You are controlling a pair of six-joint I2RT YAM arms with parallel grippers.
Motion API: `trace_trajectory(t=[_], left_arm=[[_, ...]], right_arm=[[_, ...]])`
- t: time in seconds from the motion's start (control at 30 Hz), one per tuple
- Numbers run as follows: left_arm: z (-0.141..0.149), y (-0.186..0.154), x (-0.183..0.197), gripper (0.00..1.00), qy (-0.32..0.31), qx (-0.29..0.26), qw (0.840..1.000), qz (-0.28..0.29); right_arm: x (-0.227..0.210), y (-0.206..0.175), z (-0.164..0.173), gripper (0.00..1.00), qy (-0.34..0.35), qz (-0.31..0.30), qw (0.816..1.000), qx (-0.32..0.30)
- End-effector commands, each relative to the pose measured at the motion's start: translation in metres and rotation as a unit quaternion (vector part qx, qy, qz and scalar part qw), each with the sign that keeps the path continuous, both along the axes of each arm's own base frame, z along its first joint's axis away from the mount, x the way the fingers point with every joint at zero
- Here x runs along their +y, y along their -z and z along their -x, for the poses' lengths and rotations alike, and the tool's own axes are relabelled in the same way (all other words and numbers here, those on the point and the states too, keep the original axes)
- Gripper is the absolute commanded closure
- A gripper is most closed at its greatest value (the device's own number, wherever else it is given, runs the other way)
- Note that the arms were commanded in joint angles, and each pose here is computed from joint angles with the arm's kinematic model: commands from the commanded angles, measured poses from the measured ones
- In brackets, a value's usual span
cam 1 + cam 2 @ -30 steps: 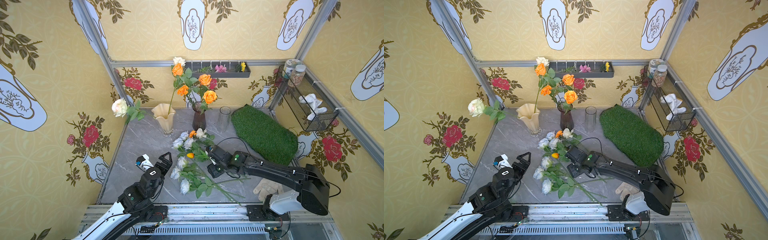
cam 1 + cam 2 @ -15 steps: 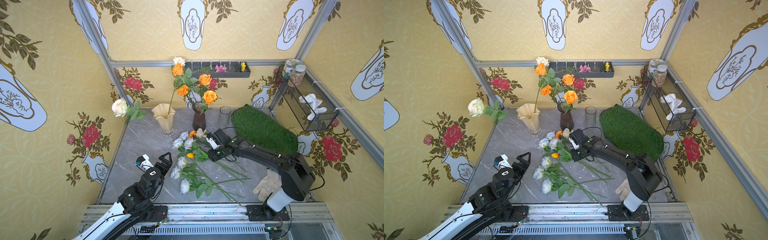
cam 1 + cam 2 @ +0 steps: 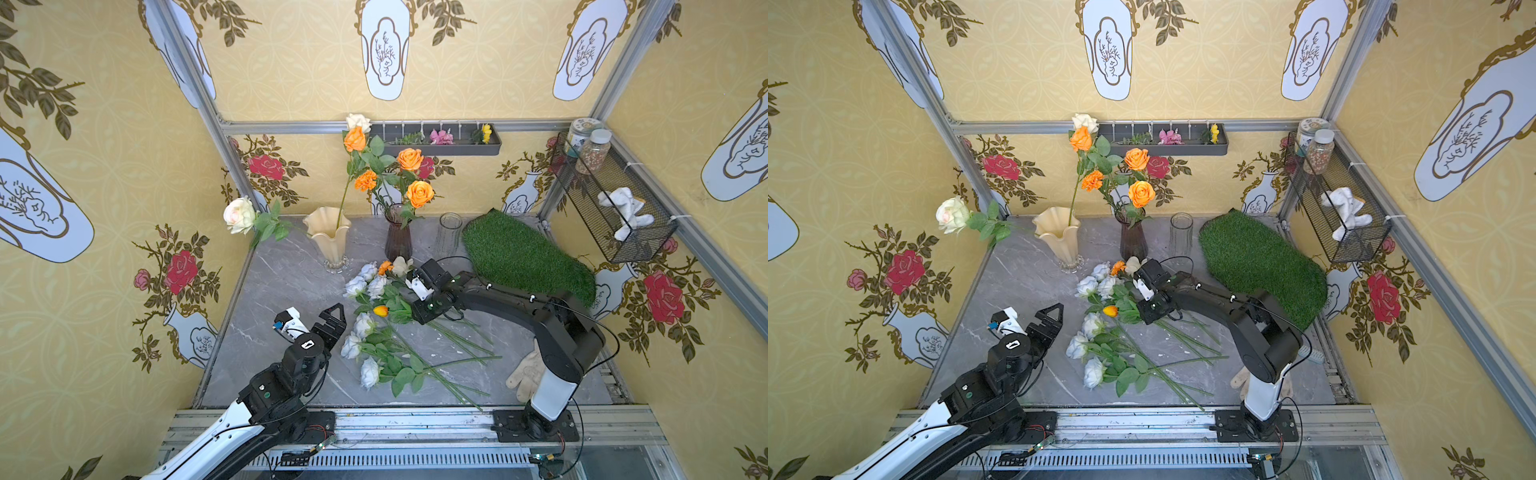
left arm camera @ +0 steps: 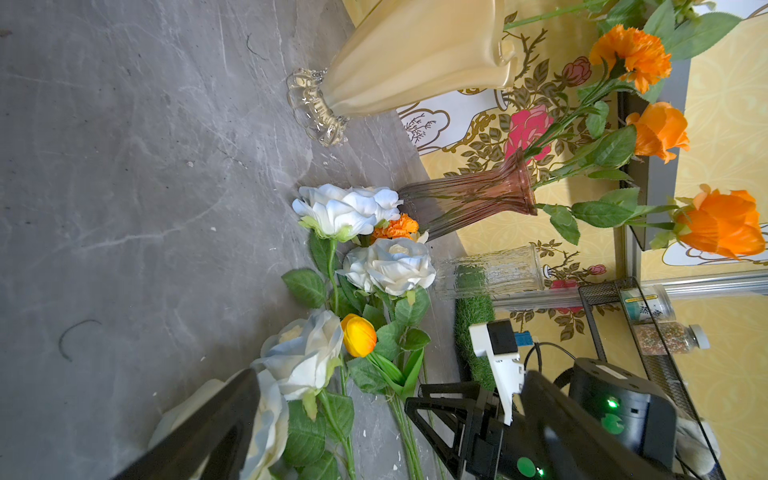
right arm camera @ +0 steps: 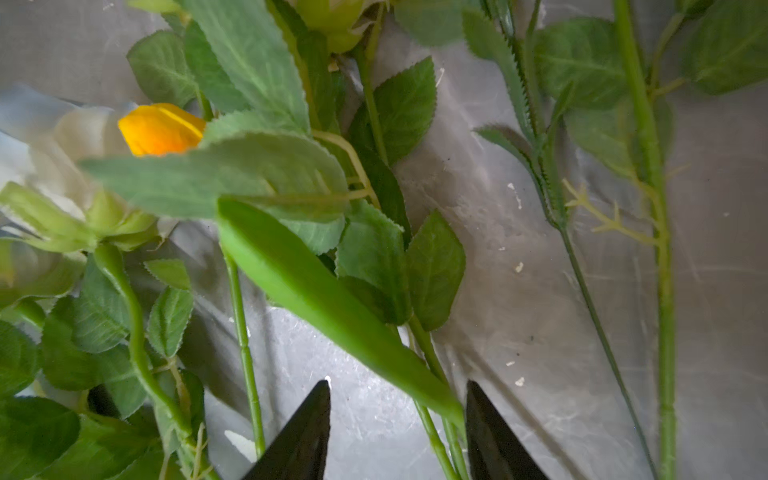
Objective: Arrange the flowers in different vases according to their colors
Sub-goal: Pick up the flower at the center of the board.
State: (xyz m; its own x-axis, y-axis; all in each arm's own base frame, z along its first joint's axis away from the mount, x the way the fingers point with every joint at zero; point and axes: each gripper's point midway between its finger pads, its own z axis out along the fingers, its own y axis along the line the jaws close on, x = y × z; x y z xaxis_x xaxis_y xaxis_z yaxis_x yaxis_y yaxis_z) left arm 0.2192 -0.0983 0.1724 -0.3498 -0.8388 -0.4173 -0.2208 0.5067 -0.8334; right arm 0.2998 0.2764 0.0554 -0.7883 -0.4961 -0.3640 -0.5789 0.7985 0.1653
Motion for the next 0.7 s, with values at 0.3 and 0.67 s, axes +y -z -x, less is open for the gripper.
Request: trace_trajectory(t=[0.3,0.67], left_arm=[[-0.004,-0.005,-0.002,0.0,0.0,-0.01,1.0,-0.007],[-0.004,-0.006,-0.002,0.0,-0.001,-0.009,1.0,-0.007]], right_arm=[[0.018,0.01,-0.005,0.57,-0.041,0.019,0.999,-0.017],[0.022,0.0,0.004,0.84,-0.082,0.073,0.992,-0.059]])
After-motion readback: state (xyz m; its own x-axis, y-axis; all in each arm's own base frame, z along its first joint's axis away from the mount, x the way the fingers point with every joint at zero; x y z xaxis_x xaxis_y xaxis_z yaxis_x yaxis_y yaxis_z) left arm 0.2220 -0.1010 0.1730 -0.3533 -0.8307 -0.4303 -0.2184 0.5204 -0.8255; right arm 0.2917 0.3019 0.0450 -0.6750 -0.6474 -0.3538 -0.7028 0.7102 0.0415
